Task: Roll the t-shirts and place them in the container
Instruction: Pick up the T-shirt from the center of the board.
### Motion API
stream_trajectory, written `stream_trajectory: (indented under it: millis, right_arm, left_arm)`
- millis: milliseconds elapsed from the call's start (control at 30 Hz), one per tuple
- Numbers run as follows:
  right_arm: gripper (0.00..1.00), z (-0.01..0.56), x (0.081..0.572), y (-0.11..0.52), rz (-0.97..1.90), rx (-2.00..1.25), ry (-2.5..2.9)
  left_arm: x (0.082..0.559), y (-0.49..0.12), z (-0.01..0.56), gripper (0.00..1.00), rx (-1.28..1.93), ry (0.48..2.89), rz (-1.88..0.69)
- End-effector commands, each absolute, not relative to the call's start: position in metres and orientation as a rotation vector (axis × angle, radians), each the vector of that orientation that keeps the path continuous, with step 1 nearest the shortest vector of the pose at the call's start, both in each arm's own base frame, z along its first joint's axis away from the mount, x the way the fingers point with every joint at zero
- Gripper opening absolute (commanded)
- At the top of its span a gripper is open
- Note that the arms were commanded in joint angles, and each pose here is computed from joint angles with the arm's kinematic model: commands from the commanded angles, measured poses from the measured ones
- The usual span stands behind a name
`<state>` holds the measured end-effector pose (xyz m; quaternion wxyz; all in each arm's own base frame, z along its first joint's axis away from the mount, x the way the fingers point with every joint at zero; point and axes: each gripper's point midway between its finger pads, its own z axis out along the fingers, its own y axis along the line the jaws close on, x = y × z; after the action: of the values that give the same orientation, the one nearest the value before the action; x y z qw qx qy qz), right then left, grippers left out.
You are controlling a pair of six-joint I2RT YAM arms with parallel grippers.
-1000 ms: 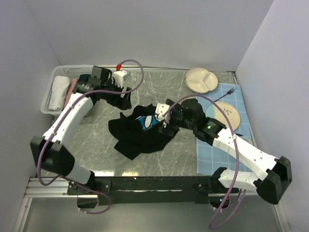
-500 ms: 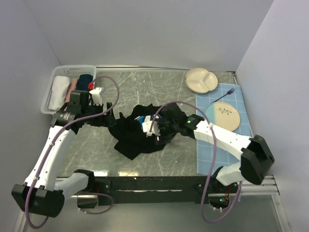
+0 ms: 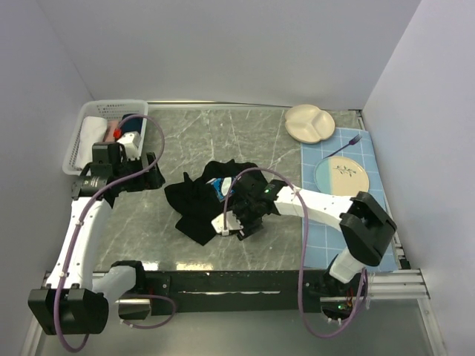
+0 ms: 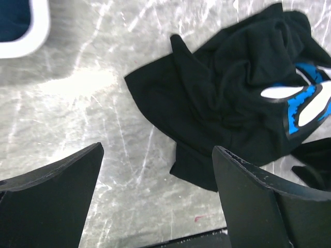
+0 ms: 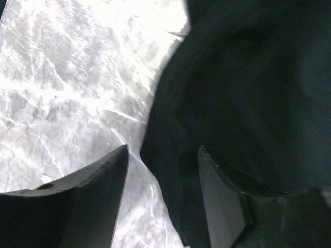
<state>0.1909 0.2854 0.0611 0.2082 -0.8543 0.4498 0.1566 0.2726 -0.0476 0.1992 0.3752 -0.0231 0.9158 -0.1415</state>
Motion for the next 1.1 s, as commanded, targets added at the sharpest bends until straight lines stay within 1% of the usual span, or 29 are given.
stream_trajectory:
  millis: [0,167,200,233,300,333,400,433,467,500,567,600,667,700,767,800,833,867,900,933,967,1000,1033,1067]
  right_arm:
    - [0.62,0.039,0.196,0.282,0.365,-2.504,1.192]
    - [0.63,0.018,0.195,0.276,0.352,-2.558,1.226]
    - [0.62,0.014,0.196,0.272,0.328,-2.574,1.235]
    - [0.54,0.011,0.199,0.274,0.310,-2.560,1.244]
    - [0.44,0.004,0.206,0.271,0.256,-2.558,1.294]
    - [0.35,0.002,0.214,0.275,0.221,-2.531,1.308]
    - [0.29,0.008,0.224,0.277,0.186,-2.464,1.355]
    - [0.09,0.026,0.235,0.283,0.135,-2.394,1.343]
    - [0.04,0.039,0.239,0.287,0.125,-2.351,1.338]
    - [0.00,0.061,0.250,0.290,0.121,-2.271,1.355]
    - [0.00,0.113,0.255,0.294,0.155,-2.129,1.371]
    - [0.00,0.154,0.265,0.303,0.159,-2.039,1.350]
    - [0.00,0.203,0.267,0.294,0.217,-1.901,1.421]
    - [0.00,0.247,0.276,0.298,0.223,-1.800,1.399]
    - [0.00,0.279,0.287,0.285,0.265,-1.648,1.513]
    - [0.00,0.313,0.298,0.283,0.268,-1.556,1.508]
    - [0.00,0.311,0.306,0.281,0.285,-1.521,1.572]
    - [0.00,0.317,0.320,0.271,0.309,-1.416,1.656]
    - [0.00,0.337,0.330,0.269,0.320,-1.341,1.665]
    - [0.00,0.328,0.343,0.268,0.350,-1.298,1.730]
    - [0.00,0.336,0.358,0.254,0.385,-1.178,1.791]
    - [0.00,0.332,0.361,0.254,0.444,-1.156,1.817]
    - [0.00,0.324,0.369,0.251,0.465,-1.121,1.859]
    - [0.00,0.317,0.374,0.245,0.485,-1.062,1.907]
  left_arm:
    - [0.280,-0.039,0.232,0.94,-0.053,2.224,-0.323]
    - [0.278,-0.041,0.228,0.93,-0.063,2.229,-0.352]
    - [0.279,-0.040,0.229,0.93,-0.063,2.226,-0.350]
    - [0.280,-0.040,0.230,0.93,-0.061,2.224,-0.349]
    - [0.281,-0.041,0.231,0.93,-0.054,2.223,-0.350]
    - [0.281,-0.041,0.231,0.93,-0.048,2.224,-0.349]
    - [0.281,-0.041,0.229,0.93,-0.046,2.228,-0.354]
    - [0.280,-0.043,0.226,0.93,-0.047,2.240,-0.367]
    - [0.280,-0.044,0.224,0.92,-0.051,2.244,-0.375]
    - [0.280,-0.046,0.224,0.92,-0.058,2.246,-0.387]
    - [0.284,-0.044,0.224,0.92,-0.080,2.229,-0.384]
    - [0.286,-0.044,0.226,0.92,-0.096,2.216,-0.384]
    - [0.293,-0.040,0.232,0.92,-0.119,2.162,-0.364]
    - [0.295,-0.041,0.235,0.92,-0.126,2.135,-0.372]
    - [0.297,-0.051,0.251,0.93,-0.065,2.039,-0.425]
    - [0.296,-0.056,0.258,0.93,-0.024,1.998,-0.456]
    - [0.291,-0.063,0.258,0.93,0.011,1.971,-0.488]
    - [0.288,-0.076,0.263,0.91,0.077,1.940,-0.561]
    - [0.286,-0.081,0.259,0.90,0.091,1.949,-0.590]
    - [0.286,-0.085,0.247,0.89,0.082,1.988,-0.623]
    - [0.287,-0.089,0.239,0.86,0.069,2.018,-0.652]
    - [0.288,-0.094,0.231,0.85,0.015,2.049,-0.696]
    - [0.292,-0.095,0.211,0.85,-0.042,2.111,-0.722]
    - [0.292,-0.105,0.201,0.84,-0.047,2.148,-0.764]
